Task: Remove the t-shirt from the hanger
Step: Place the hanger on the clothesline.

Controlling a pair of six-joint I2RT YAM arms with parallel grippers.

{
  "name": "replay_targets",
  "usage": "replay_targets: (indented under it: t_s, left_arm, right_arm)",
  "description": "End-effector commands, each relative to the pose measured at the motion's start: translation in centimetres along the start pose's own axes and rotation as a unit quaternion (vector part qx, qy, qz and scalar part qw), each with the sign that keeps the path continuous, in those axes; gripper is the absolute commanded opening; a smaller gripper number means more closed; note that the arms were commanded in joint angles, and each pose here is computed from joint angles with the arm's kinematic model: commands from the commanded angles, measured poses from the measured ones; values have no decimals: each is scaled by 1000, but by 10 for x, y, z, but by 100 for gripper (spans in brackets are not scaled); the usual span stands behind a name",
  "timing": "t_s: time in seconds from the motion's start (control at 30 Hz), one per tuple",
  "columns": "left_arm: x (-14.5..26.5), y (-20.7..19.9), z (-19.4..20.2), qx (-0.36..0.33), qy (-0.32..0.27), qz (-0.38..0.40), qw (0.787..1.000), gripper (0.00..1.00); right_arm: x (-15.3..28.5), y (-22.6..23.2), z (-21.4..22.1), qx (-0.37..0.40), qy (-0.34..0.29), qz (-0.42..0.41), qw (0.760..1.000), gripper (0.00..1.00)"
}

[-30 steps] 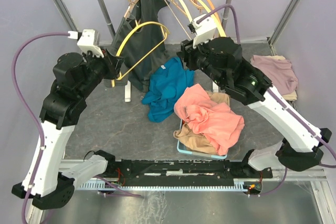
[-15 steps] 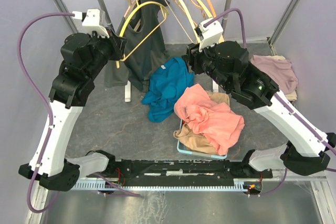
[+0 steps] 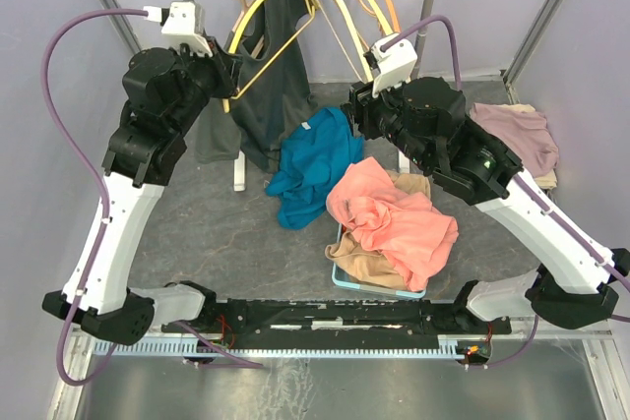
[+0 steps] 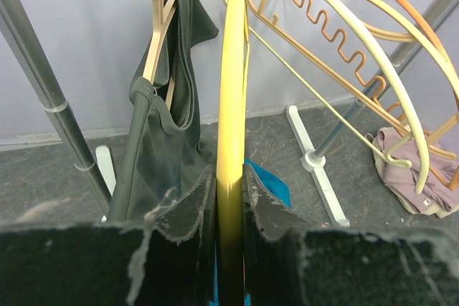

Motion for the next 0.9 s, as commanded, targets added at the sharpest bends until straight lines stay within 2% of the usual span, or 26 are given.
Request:
replay_targets:
  t_s: [0.0, 0.43, 0.7, 0.87]
  left_arm:
    - [0, -9, -40, -11, -80, 12, 997, 3]
    - [-16, -7, -22, -23, -53, -8, 998, 3]
    - [-6, -4, -12, -15, -35, -15, 999, 37]
    - [4, -2, -11, -9, -34, -19, 999, 51]
  right_arm:
    - [3, -2, -16, -4, -28, 3, 1000, 55]
    - [0, -2, -16, 4, -25, 7, 1000, 56]
    - [-10, 7, -8, 10, -5, -10, 1000, 56]
    - [-17, 17, -4, 12, 6, -40, 999, 56]
Point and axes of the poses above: each gripper's point midway between its finger pads, its own x axis back along the fingers, its own y axis along the line the jaws close on, z = x × y, the point moved 5 cm from there along x, back along the fingers, and after that the axes turned 7 degrees about x, right-handed, at the moved point
